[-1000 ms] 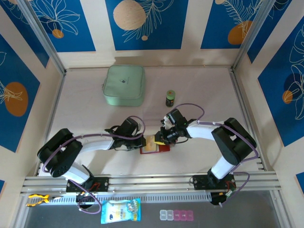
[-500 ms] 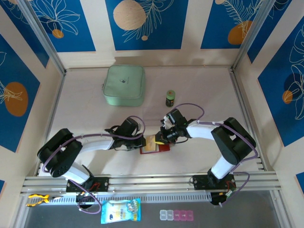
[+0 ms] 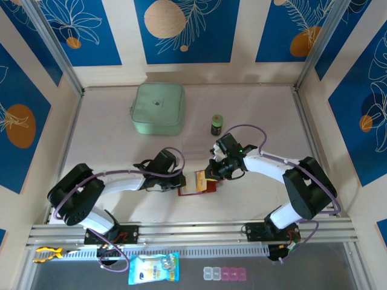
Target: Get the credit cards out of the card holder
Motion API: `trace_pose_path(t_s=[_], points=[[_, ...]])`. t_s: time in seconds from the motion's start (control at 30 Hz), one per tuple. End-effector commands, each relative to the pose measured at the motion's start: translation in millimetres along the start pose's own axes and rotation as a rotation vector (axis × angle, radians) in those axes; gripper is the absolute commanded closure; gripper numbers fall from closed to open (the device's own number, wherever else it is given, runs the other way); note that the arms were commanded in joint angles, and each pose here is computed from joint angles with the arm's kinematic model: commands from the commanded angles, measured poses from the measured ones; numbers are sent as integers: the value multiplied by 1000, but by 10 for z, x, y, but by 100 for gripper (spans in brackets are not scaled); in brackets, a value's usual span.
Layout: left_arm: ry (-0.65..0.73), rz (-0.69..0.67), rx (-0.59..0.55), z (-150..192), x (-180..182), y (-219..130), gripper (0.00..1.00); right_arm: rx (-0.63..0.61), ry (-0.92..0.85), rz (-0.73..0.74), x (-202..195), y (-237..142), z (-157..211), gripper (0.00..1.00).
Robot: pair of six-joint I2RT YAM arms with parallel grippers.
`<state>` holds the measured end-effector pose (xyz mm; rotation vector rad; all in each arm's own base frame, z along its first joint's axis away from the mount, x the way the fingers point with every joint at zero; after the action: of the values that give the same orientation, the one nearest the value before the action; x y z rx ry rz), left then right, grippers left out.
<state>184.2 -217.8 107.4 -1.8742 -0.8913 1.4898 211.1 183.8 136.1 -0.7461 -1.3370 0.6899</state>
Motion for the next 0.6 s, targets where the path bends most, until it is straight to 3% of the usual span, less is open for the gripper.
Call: trace_pose_path(t_s=[0.0, 0.57], points=[[-12, -97, 45, 111, 126, 3, 98, 13, -21, 68, -21, -97, 45, 92], [-11, -82, 45, 116, 127, 19, 98, 43, -105, 94, 242, 23, -21, 91]])
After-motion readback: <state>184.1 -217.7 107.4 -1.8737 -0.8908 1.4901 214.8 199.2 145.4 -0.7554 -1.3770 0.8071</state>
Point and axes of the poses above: each hand's point on the last joint's axis, 136 mm out from that joint toward the fingers, its own y axis out along the fingers, its own x axis along the line the jaws close on, z = x × y, the point moved 10 cm from there along -y, back along the fingers, and after that the axes turned 9 degrees about y, right-handed, at the moved point
